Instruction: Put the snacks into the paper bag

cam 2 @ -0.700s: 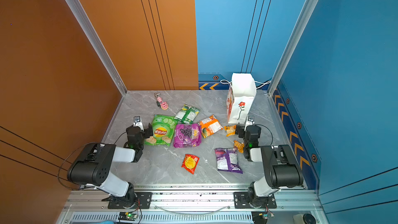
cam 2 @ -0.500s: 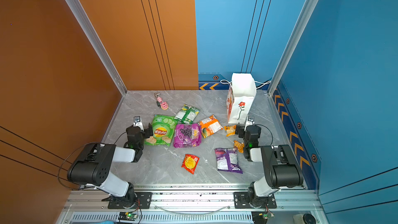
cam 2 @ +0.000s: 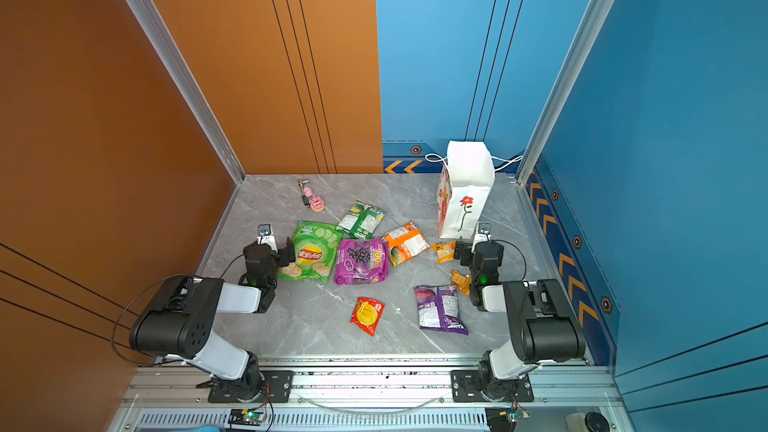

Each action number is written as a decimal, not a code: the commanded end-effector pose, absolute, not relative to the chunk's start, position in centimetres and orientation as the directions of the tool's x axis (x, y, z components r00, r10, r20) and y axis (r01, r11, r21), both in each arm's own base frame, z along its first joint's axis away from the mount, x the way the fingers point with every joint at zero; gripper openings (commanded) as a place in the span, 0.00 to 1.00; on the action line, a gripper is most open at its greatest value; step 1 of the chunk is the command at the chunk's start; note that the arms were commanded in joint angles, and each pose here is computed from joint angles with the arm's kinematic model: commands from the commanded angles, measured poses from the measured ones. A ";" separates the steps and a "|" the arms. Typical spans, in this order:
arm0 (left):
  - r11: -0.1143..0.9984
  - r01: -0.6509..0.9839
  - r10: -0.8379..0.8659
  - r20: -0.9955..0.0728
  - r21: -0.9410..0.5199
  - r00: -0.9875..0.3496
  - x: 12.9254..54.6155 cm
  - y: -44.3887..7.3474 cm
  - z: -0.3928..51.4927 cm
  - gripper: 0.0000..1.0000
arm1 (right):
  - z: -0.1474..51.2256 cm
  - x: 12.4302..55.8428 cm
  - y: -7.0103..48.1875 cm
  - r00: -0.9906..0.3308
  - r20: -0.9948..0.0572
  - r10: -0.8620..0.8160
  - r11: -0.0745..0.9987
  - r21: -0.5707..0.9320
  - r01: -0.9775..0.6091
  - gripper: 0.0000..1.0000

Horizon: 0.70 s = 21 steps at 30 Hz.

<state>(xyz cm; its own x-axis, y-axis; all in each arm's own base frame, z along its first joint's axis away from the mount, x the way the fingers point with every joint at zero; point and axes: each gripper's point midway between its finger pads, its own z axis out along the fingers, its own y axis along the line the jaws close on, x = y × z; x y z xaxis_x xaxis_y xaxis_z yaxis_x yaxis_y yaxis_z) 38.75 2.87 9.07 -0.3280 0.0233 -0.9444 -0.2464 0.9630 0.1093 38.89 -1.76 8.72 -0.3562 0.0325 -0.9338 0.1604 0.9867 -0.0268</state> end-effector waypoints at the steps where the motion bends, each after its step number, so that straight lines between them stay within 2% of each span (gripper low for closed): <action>1: 0.959 -0.264 0.011 -0.948 0.100 -0.318 38.9 3.1 9.5 0.98 | 9.2 39.2 -1.9 -0.349 -0.936 0.039 0.986 -0.021 0.166 1.00; 16: 0.960 -0.262 0.013 -0.948 0.101 -0.318 38.8 3.1 9.5 0.98 | 9.2 39.2 -1.9 -0.348 -0.937 0.038 0.986 -0.022 0.166 1.00; 21: 0.951 -0.235 0.124 -0.943 0.202 -0.308 38.1 1.0 11.9 0.98 | 9.8 38.5 -0.5 -0.311 -0.950 -0.011 0.994 -0.045 0.104 1.00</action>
<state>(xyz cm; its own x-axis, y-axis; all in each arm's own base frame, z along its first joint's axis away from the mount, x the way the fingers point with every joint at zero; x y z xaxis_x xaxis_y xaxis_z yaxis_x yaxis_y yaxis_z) 38.40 1.97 9.92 -0.3291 0.0556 -0.9427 -0.2361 0.9617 0.1391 38.90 -1.42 8.80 -0.3523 0.0227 -0.9356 0.1453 0.9889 -0.0308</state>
